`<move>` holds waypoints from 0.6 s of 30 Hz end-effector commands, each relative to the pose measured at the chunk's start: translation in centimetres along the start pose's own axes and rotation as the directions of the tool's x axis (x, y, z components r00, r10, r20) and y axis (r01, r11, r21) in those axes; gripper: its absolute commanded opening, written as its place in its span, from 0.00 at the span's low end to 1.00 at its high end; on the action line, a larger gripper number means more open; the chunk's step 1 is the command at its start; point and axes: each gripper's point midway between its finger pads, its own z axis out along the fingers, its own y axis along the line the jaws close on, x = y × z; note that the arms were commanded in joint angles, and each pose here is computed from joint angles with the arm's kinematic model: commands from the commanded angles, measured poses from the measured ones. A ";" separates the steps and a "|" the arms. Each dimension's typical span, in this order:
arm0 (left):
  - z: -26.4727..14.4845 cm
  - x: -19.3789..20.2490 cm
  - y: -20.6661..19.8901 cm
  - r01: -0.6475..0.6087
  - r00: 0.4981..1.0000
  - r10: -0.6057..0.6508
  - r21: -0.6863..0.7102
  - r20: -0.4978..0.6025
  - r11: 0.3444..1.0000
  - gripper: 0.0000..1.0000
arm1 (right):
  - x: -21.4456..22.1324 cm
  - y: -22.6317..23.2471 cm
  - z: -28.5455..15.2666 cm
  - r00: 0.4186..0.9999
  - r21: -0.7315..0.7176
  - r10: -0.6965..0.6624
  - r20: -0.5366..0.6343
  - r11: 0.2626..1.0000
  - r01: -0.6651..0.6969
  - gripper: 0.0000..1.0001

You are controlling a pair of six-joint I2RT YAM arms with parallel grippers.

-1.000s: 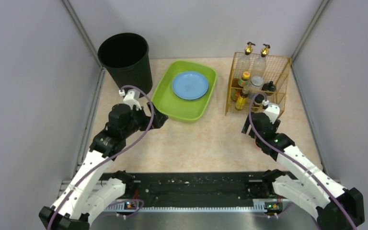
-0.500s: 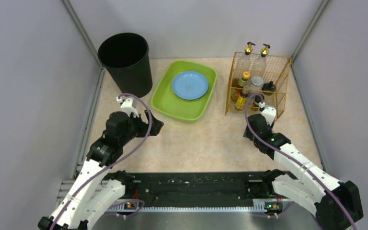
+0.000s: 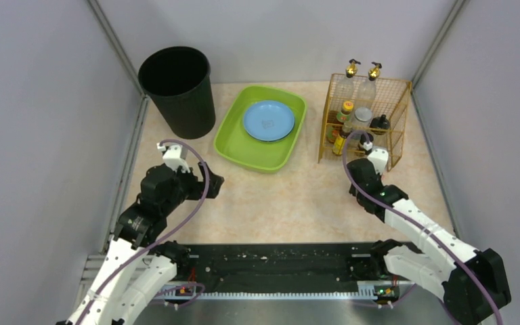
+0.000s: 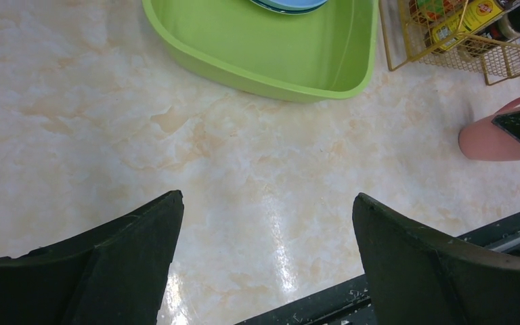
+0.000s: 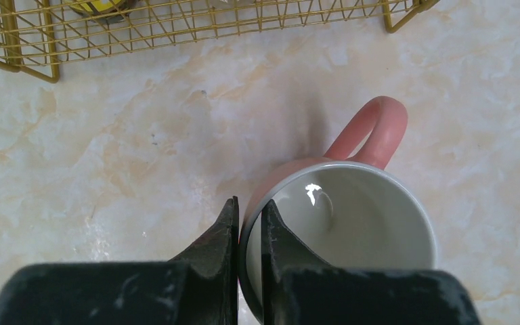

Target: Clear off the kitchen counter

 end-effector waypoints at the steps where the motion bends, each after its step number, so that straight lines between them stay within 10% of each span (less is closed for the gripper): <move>1: -1.0 -1.6 -0.2 -0.057 0.997 0.057 -0.001 0.049 0.998 0.99 | -0.1 1.9 0.2 0.999 -0.079 0.038 -0.020 0.996 -0.039 0.00; 18: -1.9 -1.9 1.6 -0.082 0.986 0.092 -0.072 0.137 0.994 0.99 | -7.3 12.9 -6.4 0.992 -0.423 -0.040 0.118 0.902 0.087 0.00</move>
